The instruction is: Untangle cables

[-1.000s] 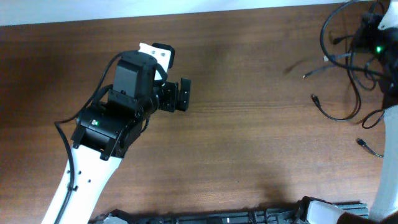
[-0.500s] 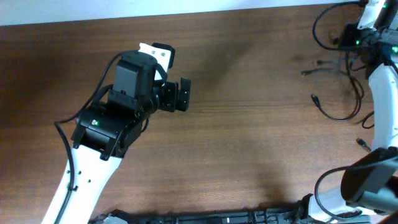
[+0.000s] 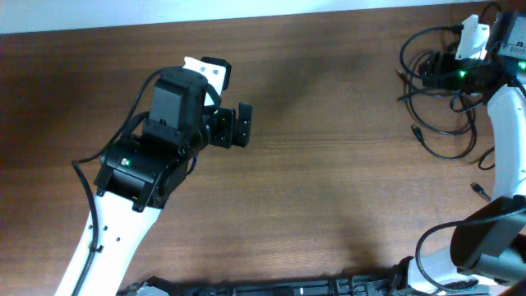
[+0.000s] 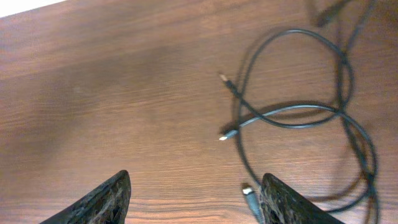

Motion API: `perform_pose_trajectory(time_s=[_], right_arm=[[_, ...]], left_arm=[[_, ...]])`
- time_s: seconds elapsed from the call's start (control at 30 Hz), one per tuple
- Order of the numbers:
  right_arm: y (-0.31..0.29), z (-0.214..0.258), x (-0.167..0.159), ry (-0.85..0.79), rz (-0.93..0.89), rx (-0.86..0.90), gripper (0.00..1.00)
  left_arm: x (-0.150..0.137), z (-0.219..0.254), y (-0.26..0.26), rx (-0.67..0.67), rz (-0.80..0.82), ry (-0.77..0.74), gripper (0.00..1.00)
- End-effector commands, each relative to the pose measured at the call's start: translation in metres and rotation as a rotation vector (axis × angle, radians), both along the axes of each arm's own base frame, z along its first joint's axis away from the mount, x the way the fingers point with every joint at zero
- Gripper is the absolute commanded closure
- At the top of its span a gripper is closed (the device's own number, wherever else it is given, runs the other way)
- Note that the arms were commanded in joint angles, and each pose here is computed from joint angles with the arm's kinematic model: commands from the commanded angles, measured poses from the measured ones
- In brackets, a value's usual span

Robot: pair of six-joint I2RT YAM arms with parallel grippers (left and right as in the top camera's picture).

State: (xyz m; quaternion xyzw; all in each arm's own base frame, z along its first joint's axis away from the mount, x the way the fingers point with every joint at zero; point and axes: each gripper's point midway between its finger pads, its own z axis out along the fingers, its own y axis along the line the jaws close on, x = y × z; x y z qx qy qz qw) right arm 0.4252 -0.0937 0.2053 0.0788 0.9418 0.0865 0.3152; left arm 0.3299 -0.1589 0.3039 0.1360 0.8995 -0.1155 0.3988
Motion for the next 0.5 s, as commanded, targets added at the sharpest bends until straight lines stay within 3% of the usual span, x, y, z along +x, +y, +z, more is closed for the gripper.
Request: perform_pose_trajectory(time_s=[0.0,0.17,0.3,0.47], right_arm=[[0.025,0.050,-0.022,-0.092,0.057,0.061,0.34],[0.056,0.096,-0.070,-0.142,0.097,0.045,0.33],[0.129,0.122,-0.114,-0.167,0.288,0.050,0.32],[0.201,0.117,-0.156,-0.104,0.533,0.075,0.33]], left_arm=[[0.001,0.006,0.001,0.011,-0.003,-0.021,0.01],[0.001,0.006,0.001,0.011,-0.003,-0.021,0.01],[0.001,0.006,0.001,0.011,-0.003,-0.021,0.01],[0.001,0.006,0.001,0.011,-0.003,-0.021,0.01]])
